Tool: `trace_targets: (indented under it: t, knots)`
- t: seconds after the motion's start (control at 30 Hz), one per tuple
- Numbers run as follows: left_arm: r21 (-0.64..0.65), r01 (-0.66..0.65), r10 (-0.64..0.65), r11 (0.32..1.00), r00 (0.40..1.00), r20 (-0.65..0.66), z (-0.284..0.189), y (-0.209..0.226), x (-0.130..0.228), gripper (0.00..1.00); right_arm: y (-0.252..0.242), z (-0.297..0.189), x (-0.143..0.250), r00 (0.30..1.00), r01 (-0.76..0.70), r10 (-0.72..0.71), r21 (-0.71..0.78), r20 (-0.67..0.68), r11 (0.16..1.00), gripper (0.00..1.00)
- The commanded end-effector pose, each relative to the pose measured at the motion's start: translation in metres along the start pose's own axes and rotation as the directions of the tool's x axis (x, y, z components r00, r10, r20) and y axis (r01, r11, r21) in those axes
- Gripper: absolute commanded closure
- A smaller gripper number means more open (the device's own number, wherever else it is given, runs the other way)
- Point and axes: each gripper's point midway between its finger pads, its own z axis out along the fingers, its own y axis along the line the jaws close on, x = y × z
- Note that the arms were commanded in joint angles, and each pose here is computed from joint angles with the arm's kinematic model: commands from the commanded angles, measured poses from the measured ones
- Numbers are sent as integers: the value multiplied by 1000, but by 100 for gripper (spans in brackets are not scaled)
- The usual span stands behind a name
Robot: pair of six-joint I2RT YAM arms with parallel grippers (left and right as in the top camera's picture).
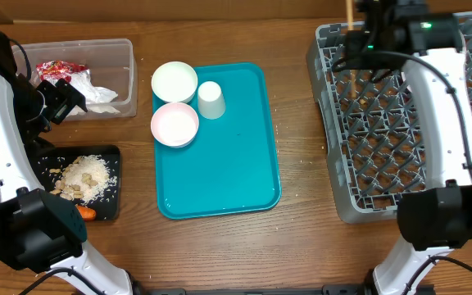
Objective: Sort waste into correct bins and load items into the dishwasher rack
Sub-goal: 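Carry the chopstick right and drop it into the dish rack, then move the right gripper to the white cup and grasp it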
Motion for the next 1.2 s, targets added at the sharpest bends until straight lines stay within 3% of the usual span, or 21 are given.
trace_targets:
  t: [0.0,0.1,0.13,0.3,0.5,0.6,0.7,0.77,0.97,1.17]
  knots:
    - [13,3,-3,1000,1000,15,-8,-3,5,0,-15,22,13,998,0,-2,-34,-60,999,96]
    - [13,3,-3,1000,1000,15,-8,-2,5,0,-19,47,27,995,-16,11,-48,-101,999,95]
    - [13,3,-3,1000,1000,15,-8,-3,5,0,-20,53,31,994,-17,12,-48,-108,999,88]
    - [13,3,-3,1000,1000,15,-8,-2,5,0,-23,84,49,986,-30,22,-47,-166,998,76]
    - [13,3,-3,1000,1000,16,-8,-3,5,0,-7,65,52,981,-51,27,-121,-193,991,62]
    - [14,3,-3,1000,1000,16,-8,-3,5,0,20,39,41,988,-52,14,-242,-156,969,45]
    - [13,3,-3,1000,1000,15,-8,-2,5,0,69,8,26,997,-8,-25,-444,-70,896,14]
    - [13,3,-3,1000,1000,15,-8,-3,5,0,100,-3,18,998,41,-61,-549,-18,835,0]
    - [14,3,-3,1000,1000,16,-8,-3,5,0,192,-3,14,972,228,-200,-687,121,690,0]
    - [13,3,-3,1000,1000,16,-8,-3,5,0,241,61,17,978,207,-171,-456,121,865,0]
